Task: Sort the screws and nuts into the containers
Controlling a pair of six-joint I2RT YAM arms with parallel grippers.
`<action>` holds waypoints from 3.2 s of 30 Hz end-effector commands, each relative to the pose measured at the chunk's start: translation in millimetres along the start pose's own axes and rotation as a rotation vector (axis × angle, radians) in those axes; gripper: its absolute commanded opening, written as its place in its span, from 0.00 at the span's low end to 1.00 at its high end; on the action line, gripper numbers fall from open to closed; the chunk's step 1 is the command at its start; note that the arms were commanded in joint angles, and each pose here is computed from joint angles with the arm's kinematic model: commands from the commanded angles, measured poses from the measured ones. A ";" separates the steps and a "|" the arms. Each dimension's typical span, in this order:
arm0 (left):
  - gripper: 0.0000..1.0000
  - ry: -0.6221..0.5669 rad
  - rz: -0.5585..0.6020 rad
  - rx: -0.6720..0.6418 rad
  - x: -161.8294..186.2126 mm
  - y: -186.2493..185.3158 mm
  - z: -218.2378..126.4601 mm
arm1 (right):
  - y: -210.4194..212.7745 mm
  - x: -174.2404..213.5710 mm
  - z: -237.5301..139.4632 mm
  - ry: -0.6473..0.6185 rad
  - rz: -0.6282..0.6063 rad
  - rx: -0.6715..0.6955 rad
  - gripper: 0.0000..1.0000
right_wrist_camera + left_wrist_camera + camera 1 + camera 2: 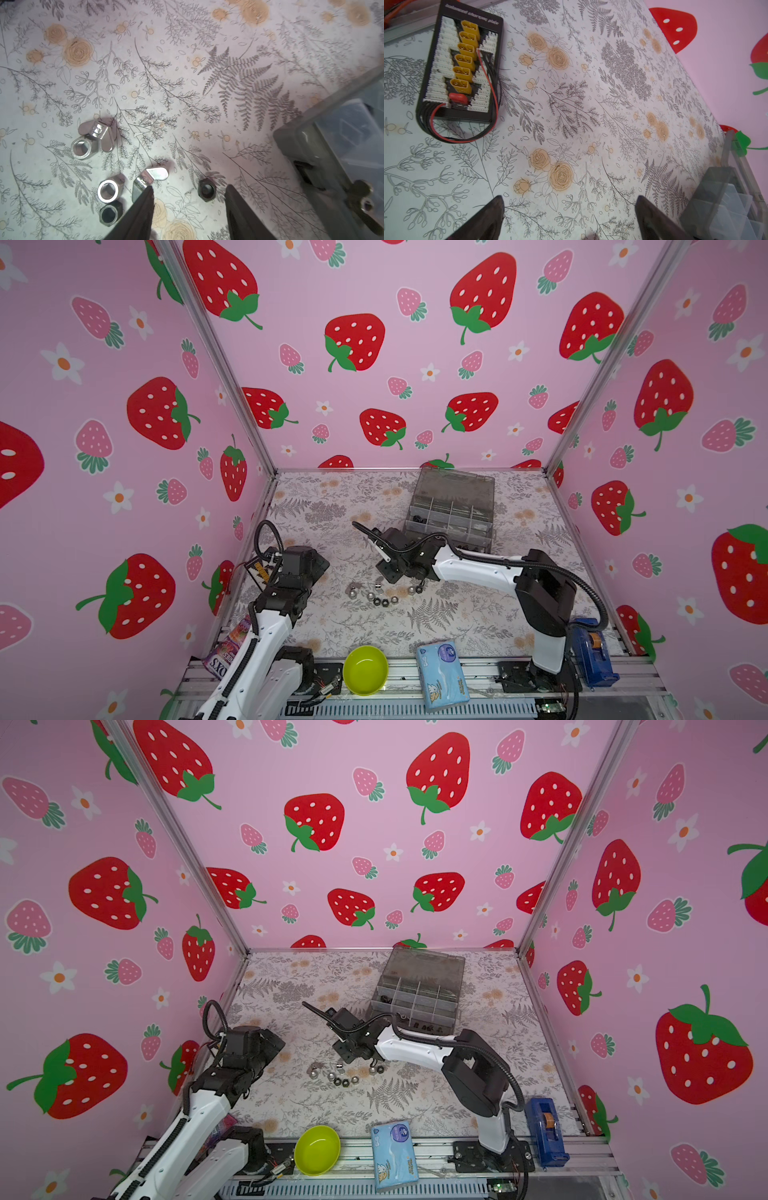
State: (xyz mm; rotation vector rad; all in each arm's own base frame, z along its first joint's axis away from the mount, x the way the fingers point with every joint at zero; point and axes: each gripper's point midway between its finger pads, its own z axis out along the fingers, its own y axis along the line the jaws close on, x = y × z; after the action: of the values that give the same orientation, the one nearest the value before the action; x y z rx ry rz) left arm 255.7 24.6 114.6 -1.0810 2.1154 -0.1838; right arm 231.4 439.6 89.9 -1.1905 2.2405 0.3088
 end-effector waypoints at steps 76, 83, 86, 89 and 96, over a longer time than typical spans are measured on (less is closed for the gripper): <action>0.99 0.057 -0.138 0.035 13.6 24.0 0.2 | 67.4 32.5 92.5 0.205 -0.186 -0.046 0.20; 0.99 0.059 -0.138 0.044 14.4 22.9 0.5 | 67.4 16.0 77.7 0.154 -0.157 -0.051 0.05; 0.99 0.065 -0.135 0.052 16.0 21.8 1.7 | 65.7 8.7 68.0 0.122 -0.136 -0.053 0.00; 0.99 0.070 -0.134 0.051 17.2 22.2 2.2 | 62.9 1.7 58.7 0.093 -0.114 -0.052 0.00; 0.99 0.075 -0.134 0.062 17.4 19.9 2.0 | 49.4 -15.6 40.9 0.034 -0.045 -0.047 0.00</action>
State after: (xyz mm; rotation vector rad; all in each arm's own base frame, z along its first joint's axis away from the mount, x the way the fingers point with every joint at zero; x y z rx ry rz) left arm 236.2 24.0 92.8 -1.1894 2.1055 -0.3437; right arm 205.7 500.0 34.9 -1.3521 2.2509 0.2899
